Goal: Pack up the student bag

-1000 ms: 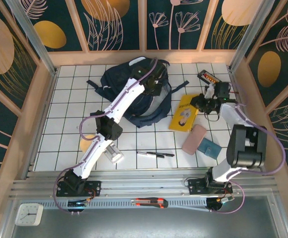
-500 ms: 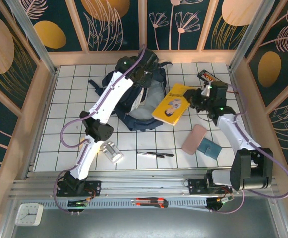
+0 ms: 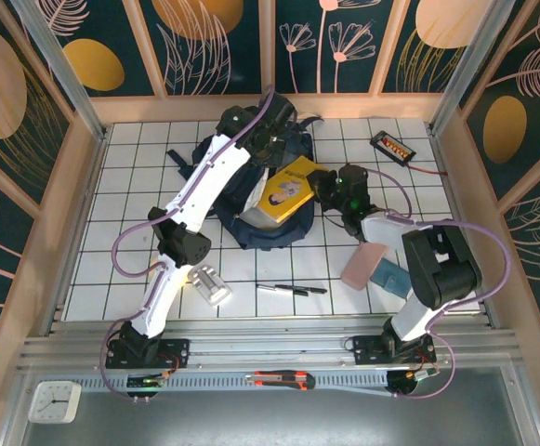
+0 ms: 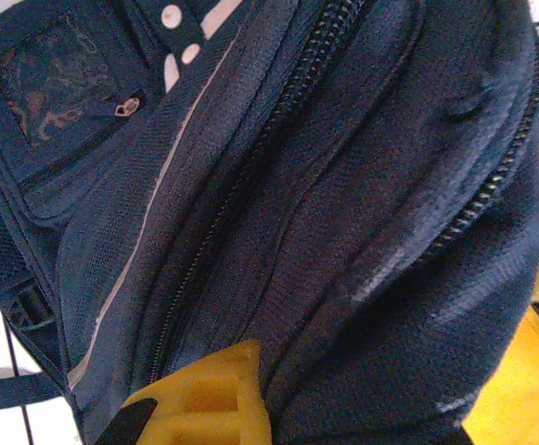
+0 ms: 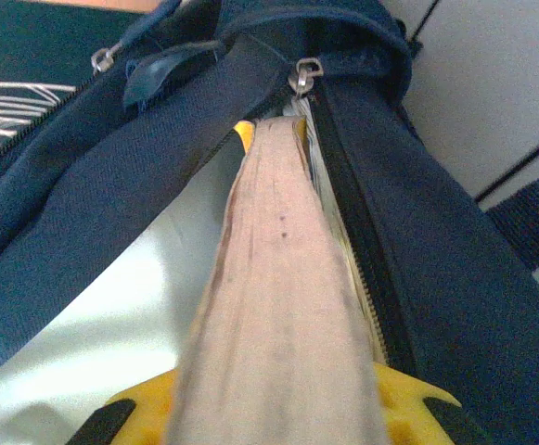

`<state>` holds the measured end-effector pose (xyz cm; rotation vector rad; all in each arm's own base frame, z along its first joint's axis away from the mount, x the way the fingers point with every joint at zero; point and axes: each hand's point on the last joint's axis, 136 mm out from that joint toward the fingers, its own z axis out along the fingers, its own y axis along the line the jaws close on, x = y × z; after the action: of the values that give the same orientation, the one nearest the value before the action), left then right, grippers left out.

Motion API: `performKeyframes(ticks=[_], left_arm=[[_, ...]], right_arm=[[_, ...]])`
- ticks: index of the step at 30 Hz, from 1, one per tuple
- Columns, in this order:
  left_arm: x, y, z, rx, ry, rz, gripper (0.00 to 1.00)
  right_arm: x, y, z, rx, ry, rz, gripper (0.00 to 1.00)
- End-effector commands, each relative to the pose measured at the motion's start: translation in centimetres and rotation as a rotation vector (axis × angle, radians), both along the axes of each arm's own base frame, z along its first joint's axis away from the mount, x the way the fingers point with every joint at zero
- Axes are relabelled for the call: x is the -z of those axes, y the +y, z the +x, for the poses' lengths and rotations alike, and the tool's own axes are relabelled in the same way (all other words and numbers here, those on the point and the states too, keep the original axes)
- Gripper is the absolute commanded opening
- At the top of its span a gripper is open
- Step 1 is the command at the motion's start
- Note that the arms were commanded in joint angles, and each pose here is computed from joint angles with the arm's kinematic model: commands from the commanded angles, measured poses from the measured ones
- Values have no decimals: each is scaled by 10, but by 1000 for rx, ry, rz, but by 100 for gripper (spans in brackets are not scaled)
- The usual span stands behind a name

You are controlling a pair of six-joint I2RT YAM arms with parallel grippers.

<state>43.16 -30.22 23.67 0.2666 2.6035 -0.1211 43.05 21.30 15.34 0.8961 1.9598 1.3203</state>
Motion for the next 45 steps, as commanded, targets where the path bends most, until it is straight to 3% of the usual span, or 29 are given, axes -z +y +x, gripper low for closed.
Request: performKeyframes(ticks=[1, 7, 11, 20, 26, 30, 35, 40, 42, 45], left_arm=[[-48, 0, -2, -12, -100, -94, 0], [-46, -4, -1, -14, -95, -108, 0], [-44, -11, 1, -10, -88, -134, 0], [-31, -14, 9, -4, -89, -111, 0], [-22, -1, 17, -37, -96, -51, 0], [-24, -2, 19, -26, -102, -59, 0], [-27, -12, 18, 15, -104, -98, 0], [-34, -17, 16, 40, -107, -131, 0], [-36, -13, 17, 28, -115, -121, 0], [-29, -7, 21, 5, -113, -93, 0]], right_arm=[[-64, -16, 34, 175, -243, 47, 0], [-65, -29, 48, 338, -339, 25, 0], [-54, -2, 61, 319, -342, 42, 0], [-14, 68, 69, 86, -185, 51, 0], [6, 98, 37, -38, -61, -27, 0], [10, 111, 32, -104, -83, -50, 0], [11, 151, 47, -323, -126, 70, 0], [10, 178, 65, -426, -213, 39, 0], [15, 162, 85, -397, -213, 24, 35], [11, 142, 88, -367, -192, -5, 61]])
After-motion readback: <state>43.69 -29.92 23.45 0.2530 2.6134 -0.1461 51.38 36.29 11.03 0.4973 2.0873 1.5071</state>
